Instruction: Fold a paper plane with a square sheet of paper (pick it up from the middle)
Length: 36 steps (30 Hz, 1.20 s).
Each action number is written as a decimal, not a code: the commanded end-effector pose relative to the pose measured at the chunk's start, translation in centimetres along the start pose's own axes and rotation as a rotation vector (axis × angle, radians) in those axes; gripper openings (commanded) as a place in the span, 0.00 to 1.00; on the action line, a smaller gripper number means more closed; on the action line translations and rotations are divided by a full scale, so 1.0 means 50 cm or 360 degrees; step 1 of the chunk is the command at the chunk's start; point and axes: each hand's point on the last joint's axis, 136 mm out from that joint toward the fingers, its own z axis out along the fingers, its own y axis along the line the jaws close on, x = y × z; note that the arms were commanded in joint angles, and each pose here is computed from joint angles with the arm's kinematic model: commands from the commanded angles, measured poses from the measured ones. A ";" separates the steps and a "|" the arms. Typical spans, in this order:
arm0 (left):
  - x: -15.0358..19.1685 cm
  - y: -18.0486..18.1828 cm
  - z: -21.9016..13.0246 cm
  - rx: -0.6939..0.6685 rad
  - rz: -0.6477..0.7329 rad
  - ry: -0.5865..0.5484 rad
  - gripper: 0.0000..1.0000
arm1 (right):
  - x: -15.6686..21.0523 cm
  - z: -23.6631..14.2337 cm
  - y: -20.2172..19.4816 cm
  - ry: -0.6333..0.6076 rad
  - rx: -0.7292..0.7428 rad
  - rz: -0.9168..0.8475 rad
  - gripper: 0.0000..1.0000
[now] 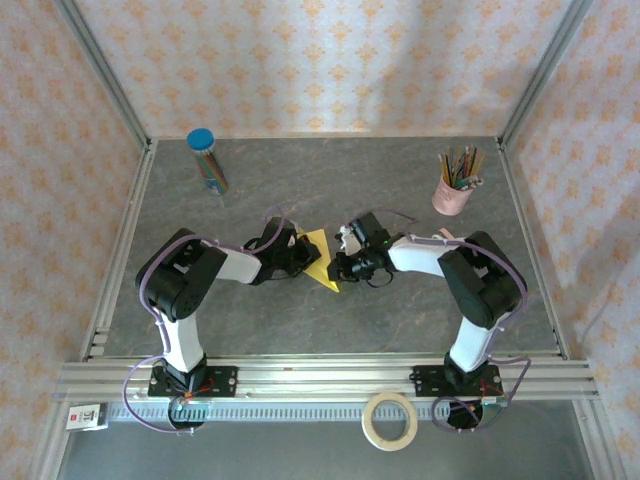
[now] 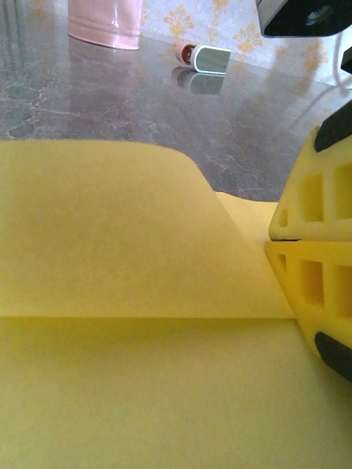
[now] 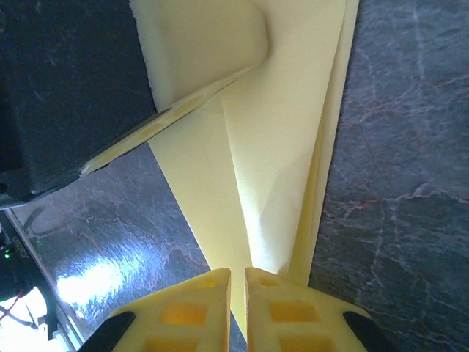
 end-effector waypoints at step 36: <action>0.030 0.132 0.001 -0.0319 -0.0134 0.0031 0.03 | 0.152 -0.010 -0.082 0.0257 0.0248 0.0120 0.10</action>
